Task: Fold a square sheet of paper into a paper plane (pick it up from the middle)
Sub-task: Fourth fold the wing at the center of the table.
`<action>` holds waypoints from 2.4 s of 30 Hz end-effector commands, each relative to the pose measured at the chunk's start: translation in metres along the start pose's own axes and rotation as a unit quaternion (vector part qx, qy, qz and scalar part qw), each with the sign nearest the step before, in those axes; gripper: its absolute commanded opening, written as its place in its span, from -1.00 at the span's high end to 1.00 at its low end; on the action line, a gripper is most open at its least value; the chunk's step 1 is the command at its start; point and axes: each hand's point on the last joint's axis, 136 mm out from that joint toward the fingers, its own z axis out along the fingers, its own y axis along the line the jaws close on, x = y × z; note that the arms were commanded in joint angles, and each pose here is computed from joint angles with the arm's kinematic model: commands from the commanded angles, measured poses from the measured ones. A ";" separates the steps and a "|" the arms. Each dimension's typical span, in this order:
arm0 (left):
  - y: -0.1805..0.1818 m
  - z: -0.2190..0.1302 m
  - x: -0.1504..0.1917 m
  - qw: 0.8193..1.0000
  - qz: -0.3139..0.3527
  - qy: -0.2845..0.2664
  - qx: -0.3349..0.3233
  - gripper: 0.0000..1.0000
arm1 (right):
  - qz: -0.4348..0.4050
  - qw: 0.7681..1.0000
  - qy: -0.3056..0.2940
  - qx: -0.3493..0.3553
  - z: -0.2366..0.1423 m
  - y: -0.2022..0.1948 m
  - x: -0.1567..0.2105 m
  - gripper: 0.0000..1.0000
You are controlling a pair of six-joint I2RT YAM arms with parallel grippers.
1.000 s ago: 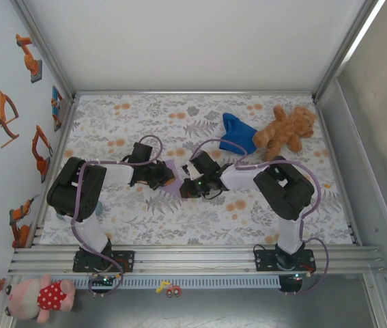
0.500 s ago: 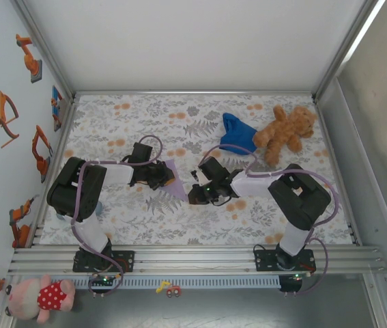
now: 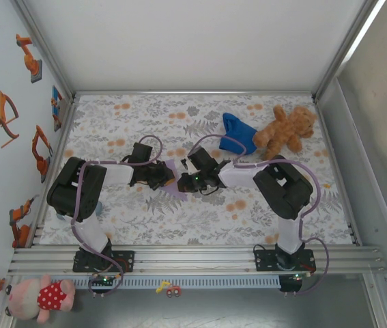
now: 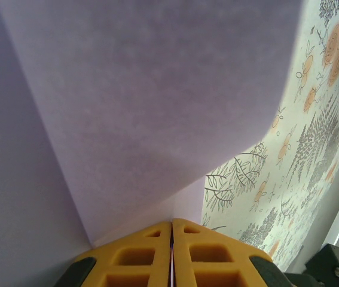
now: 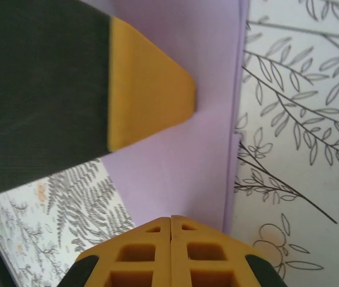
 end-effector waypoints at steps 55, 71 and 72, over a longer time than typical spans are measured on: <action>0.004 -0.100 -0.138 0.977 0.084 -0.183 -0.074 0.52 | 0.027 0.999 -0.010 0.014 -0.008 -0.010 0.014 1.00; 0.013 -0.204 -0.027 0.957 0.040 -0.277 -0.074 -0.95 | -0.039 0.989 -0.142 -0.020 -0.058 0.031 -0.044 -0.10; 0.014 -0.207 -0.022 0.956 0.045 -0.280 -0.073 -0.99 | -0.045 0.989 -0.139 -0.018 -0.058 0.031 -0.045 -0.10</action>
